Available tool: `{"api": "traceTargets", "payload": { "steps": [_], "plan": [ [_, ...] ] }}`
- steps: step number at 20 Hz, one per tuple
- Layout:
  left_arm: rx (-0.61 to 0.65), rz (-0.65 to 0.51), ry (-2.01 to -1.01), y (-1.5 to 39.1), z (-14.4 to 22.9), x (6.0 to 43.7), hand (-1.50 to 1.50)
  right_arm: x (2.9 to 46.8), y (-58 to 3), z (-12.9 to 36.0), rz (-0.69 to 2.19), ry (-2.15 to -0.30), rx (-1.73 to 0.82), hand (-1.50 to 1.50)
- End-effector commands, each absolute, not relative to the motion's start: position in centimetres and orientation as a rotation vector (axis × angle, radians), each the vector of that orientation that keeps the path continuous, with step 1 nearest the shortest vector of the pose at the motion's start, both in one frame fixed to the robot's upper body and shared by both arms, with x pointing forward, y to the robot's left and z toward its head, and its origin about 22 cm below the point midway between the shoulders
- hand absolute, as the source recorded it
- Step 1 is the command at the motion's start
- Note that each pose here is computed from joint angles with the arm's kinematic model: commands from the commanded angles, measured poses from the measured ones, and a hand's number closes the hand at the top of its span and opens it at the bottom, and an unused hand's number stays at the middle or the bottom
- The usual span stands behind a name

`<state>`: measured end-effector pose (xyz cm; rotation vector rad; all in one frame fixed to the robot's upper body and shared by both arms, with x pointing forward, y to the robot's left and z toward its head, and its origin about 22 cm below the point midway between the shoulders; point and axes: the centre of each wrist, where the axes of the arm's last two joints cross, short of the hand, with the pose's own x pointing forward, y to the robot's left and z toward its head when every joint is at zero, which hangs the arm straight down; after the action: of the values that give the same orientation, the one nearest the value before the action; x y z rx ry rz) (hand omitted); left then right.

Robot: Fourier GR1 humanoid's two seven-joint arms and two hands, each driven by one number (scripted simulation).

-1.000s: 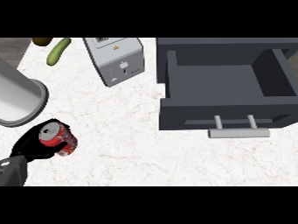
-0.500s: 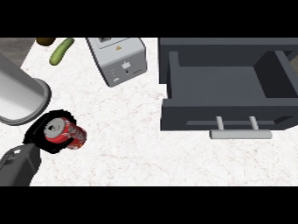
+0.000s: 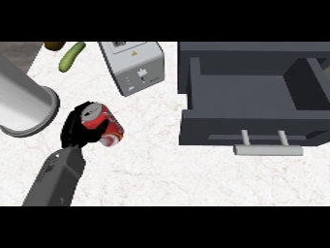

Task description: Pick up the can, place it into the drawer and close the drawer

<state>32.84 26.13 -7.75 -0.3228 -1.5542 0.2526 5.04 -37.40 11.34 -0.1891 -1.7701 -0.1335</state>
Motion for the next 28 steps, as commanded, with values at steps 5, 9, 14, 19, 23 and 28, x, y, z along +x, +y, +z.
{"api": "traceTargets", "payload": {
  "steps": [5, 9, 14, 19, 23, 28],
  "plan": [
    [-0.283, 0.233, -1.674, 21.5, 0.4, 34.6, 1.5, 5.3, -37.9, 11.7, -0.13, -1.761, -0.193, -1.5],
    [-0.265, 0.191, -1.681, 18.7, 5.0, 35.7, 1.5, 6.5, -36.1, 11.4, -0.131, -1.768, -0.187, -1.5],
    [-0.251, 0.184, -1.702, 17.2, 7.9, 33.1, 1.5, 5.9, -35.8, 11.5, -0.138, -1.778, -0.172, -1.5],
    [-0.226, 0.159, -1.721, 14.5, 13.6, 34.9, 1.5, 5.7, -35.8, 12.7, -0.132, -1.77, -0.163, -1.5],
    [-0.209, 0.14, -1.73, 12.6, 13.3, 37.0, 1.5, 4.2, -36.7, 11.8, -0.147, -1.794, -0.162, -1.5],
    [-0.22, 0.15, -1.715, 9.6, 17.6, 37.7, 1.5, 5.9, -36.2, 11.4, -0.123, -1.781, -0.177, -1.5]
  ]
}}
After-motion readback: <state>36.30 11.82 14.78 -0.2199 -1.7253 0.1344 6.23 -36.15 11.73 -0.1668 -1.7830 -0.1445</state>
